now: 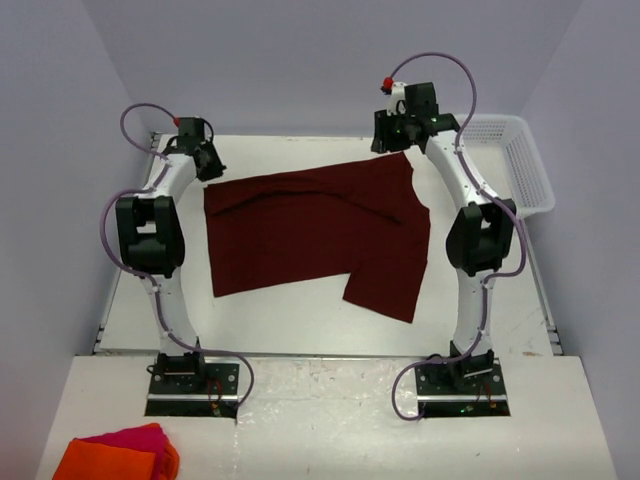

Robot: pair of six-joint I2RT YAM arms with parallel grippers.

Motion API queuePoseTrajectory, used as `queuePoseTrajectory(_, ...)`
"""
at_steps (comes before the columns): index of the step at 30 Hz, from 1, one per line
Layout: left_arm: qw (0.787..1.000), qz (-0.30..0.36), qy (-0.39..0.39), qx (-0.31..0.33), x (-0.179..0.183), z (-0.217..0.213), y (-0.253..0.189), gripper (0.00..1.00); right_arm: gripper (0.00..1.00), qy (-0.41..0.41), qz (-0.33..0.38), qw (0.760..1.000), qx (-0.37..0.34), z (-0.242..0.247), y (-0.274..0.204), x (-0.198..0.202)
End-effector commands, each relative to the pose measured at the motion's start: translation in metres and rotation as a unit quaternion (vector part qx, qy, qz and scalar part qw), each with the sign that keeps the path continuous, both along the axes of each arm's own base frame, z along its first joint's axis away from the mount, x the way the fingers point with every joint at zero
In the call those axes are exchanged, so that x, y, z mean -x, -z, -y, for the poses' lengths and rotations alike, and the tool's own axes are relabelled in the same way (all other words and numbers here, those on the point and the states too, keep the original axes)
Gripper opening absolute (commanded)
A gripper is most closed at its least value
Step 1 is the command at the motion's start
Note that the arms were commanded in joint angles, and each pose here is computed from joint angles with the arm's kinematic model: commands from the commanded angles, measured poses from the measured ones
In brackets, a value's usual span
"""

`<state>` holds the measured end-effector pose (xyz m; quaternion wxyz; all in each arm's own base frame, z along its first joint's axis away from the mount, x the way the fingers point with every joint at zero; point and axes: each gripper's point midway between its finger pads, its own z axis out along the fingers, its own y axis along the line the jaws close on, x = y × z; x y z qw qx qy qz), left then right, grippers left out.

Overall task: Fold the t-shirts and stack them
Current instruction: Fold the flattened tshirt in 1/3 of the way

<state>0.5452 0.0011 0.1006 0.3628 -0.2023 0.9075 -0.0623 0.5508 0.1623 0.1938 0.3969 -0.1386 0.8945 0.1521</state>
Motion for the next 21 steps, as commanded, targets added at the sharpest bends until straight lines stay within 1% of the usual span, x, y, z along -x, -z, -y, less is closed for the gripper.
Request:
queuePoseTrajectory(1,0.998,-0.027,0.047,0.032,0.005,0.021,0.021,0.0,0.55,-0.05,-0.069,0.996,-0.035,-0.019,0.024,0.015)
queuePoseTrajectory(2,0.997,-0.027,0.054,0.038,0.005,0.024,0.021,0.0,0.58,-0.049,-0.087,0.995,-0.032,-0.019,0.039,0.015)
queuePoseTrajectory(4,0.996,-0.019,0.072,0.054,0.002,0.032,0.02,0.0,0.57,-0.047,-0.105,0.993,-0.031,-0.018,0.052,0.017)
queuePoseTrajectory(5,0.995,-0.007,0.082,0.063,-0.003,0.037,0.018,0.0,0.54,-0.046,-0.113,0.992,-0.031,-0.017,0.059,0.019)
queuePoseTrajectory(7,0.99,0.002,0.111,0.091,-0.005,0.051,0.017,0.0,0.45,-0.046,-0.121,0.991,-0.04,-0.021,0.067,0.02)
queuePoseTrajectory(8,0.987,0.006,0.121,0.102,-0.009,0.057,0.019,0.0,0.46,-0.052,-0.124,0.99,-0.048,-0.024,0.068,0.022)
queuePoseTrajectory(9,0.985,0.01,0.128,0.112,-0.01,0.06,0.019,0.0,0.5,-0.056,-0.124,0.989,-0.056,-0.027,0.068,0.021)
queuePoseTrajectory(10,0.984,0.01,0.134,0.12,-0.011,0.065,0.02,0.0,0.56,-0.055,-0.128,0.989,-0.059,-0.028,0.07,0.022)
queuePoseTrajectory(12,0.985,0.002,0.124,0.118,-0.01,0.062,0.028,0.0,0.57,-0.058,-0.136,0.986,-0.071,-0.032,0.073,0.025)
queuePoseTrajectory(13,0.985,0.001,0.124,0.119,-0.01,0.063,0.029,0.0,0.55,-0.056,-0.142,0.985,-0.075,-0.032,0.074,0.028)
queuePoseTrajectory(14,0.985,0.0,0.124,0.118,-0.009,0.062,0.032,0.0,0.33,-0.047,-0.134,0.986,-0.083,-0.032,0.067,0.027)
queuePoseTrajectory(15,0.986,-0.005,0.122,0.116,-0.008,0.062,0.035,0.0,0.14,-0.04,-0.144,0.985,-0.084,-0.032,0.075,0.029)
queuePoseTrajectory(16,0.987,-0.008,0.115,0.11,-0.008,0.059,0.038,0.0,0.0,-0.031,-0.148,0.985,-0.084,-0.029,0.077,0.034)
queuePoseTrajectory(19,0.989,-0.029,0.105,0.104,-0.001,0.055,0.051,0.0,0.0,-0.024,-0.156,0.983,-0.092,-0.03,0.079,0.041)
queuePoseTrajectory(21,0.989,-0.039,0.099,0.106,0.007,0.054,0.057,0.0,0.0,-0.005,-0.162,0.983,-0.092,-0.027,0.082,0.041)
